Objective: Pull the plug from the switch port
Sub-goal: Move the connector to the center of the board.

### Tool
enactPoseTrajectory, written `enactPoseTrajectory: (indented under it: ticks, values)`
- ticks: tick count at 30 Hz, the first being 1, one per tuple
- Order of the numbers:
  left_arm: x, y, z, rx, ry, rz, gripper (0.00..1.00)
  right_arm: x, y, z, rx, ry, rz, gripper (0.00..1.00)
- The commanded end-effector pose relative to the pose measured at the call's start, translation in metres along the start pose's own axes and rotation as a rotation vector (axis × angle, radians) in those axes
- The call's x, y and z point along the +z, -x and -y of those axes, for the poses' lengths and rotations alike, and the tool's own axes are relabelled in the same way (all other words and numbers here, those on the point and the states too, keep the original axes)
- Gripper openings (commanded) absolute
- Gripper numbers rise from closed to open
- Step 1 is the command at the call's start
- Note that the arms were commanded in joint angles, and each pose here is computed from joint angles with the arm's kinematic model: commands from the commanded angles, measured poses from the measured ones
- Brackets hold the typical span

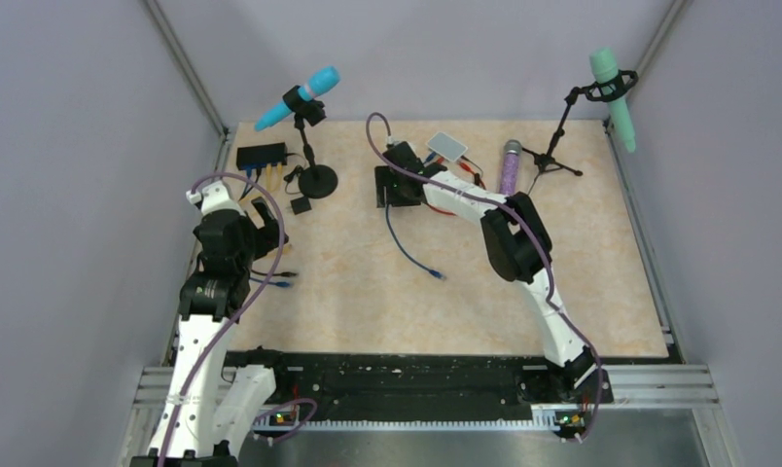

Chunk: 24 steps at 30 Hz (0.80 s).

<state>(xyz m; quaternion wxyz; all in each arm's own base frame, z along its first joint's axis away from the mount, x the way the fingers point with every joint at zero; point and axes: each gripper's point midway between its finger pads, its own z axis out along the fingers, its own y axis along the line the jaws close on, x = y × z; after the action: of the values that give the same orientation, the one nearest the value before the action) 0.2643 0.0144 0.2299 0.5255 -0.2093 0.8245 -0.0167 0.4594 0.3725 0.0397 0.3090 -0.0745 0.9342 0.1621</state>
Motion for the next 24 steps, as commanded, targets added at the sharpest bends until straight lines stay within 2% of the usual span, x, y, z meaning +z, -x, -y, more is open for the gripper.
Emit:
enactPoseTrajectory:
  ticks: [1,6,8,10,13,18,24]
  values:
    - [0.001,0.007,0.002,-0.01,-0.009,0.028,0.99,0.002,0.003,-0.015,-0.072,0.009,0.027,0.63]
    - [0.004,0.007,0.003,0.0,-0.008,0.028,0.99,-0.004,-0.016,-0.015,-0.187,-0.029,0.034,0.47]
    - [0.005,0.008,0.003,-0.001,-0.008,0.031,0.99,-0.002,-0.028,-0.009,-0.215,-0.063,0.016,0.44]
    - [0.007,0.009,0.004,0.0,-0.012,0.031,0.99,-0.001,-0.041,-0.002,-0.236,-0.093,-0.01,0.3]
    - [0.01,0.01,0.006,0.005,-0.012,0.026,0.99,-0.005,-0.057,0.007,-0.249,-0.119,-0.037,0.17]
    - [0.016,0.01,0.009,0.014,-0.018,0.012,0.99,-0.03,-0.098,0.014,-0.305,-0.101,-0.07,0.14]
    - [0.023,0.011,0.018,0.015,-0.055,0.008,0.99,-0.078,-0.167,-0.004,-0.33,0.061,-0.138,0.13]
